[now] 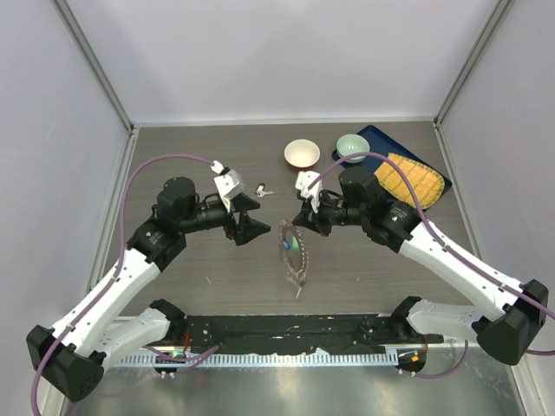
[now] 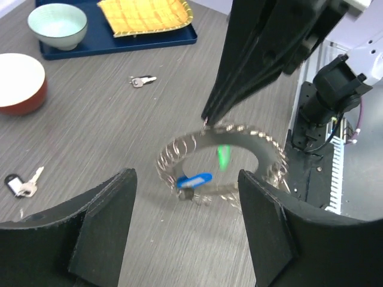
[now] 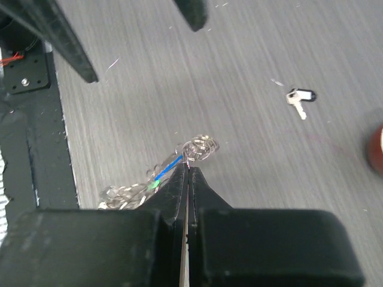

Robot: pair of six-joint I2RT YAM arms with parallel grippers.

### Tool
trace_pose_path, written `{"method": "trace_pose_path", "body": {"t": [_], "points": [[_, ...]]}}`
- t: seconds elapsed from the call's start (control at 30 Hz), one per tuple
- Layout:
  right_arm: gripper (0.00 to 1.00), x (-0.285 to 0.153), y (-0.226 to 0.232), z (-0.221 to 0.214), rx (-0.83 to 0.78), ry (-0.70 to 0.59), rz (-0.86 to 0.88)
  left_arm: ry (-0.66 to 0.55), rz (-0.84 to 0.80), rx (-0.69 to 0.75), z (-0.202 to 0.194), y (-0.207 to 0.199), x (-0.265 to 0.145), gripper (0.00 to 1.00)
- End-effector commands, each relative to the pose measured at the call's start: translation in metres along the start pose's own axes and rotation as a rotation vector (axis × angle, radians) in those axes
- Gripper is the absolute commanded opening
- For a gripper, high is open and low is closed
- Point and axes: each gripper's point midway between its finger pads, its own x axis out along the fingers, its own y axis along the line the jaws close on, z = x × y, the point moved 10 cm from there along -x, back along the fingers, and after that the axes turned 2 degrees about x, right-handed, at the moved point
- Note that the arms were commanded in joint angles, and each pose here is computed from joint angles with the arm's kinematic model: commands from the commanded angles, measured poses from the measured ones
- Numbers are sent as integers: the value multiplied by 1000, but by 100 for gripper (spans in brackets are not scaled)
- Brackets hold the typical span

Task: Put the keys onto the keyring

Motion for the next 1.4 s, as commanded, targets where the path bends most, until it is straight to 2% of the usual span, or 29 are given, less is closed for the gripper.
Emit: {"method": "trace_pose_path", "body": {"t": [0.0, 0.13, 0.2, 0.23, 0.3, 0.33, 0.4, 0.5, 0.77, 0.87, 0.9, 0.97, 1.1, 1.17, 1.37], "points": [[1, 5, 7, 3, -53, -103, 41, -81, -73, 25, 11, -6, 14, 70], [1, 16, 19, -21, -46, -123, 114, -71, -54, 46, -12, -20, 29, 69], [1, 17, 23, -23, -77, -174, 139, -106, -25, 63, -15, -27, 34, 68], [1, 19, 26, -34, -81, -164, 156, -91, -22, 49, -32, -29, 35, 67], [1, 20, 31, -37, -109, -182, 183, -174, -23, 71, -35, -32, 35, 67], [1, 19, 33, -39, -118, -186, 188, -161, -32, 56, -54, -33, 35, 67], [1, 20, 38, -38, -139, -201, 209, -213, -55, 98, -57, -34, 34, 67], [1, 20, 40, -37, -172, -206, 221, -178, -91, 144, -68, -33, 38, 67], [1, 23, 36, -36, -217, -142, 234, -116, -180, 221, -63, -29, 52, 63], [1, 23, 35, -37, -219, -137, 228, -112, -200, 233, -62, -30, 52, 55], [1, 23, 35, -37, -222, -136, 225, -107, -208, 231, -63, -31, 52, 48], [1, 24, 34, -37, -224, -135, 218, -83, -213, 219, -67, -31, 52, 39], [1, 25, 33, -36, -226, -135, 213, -38, -220, 208, -68, -30, 53, 28], [1, 25, 33, -37, -227, -132, 216, -17, -223, 199, -70, -30, 52, 25], [1, 24, 33, -36, -228, -140, 212, -5, -249, 175, -72, -31, 55, 25]]}}
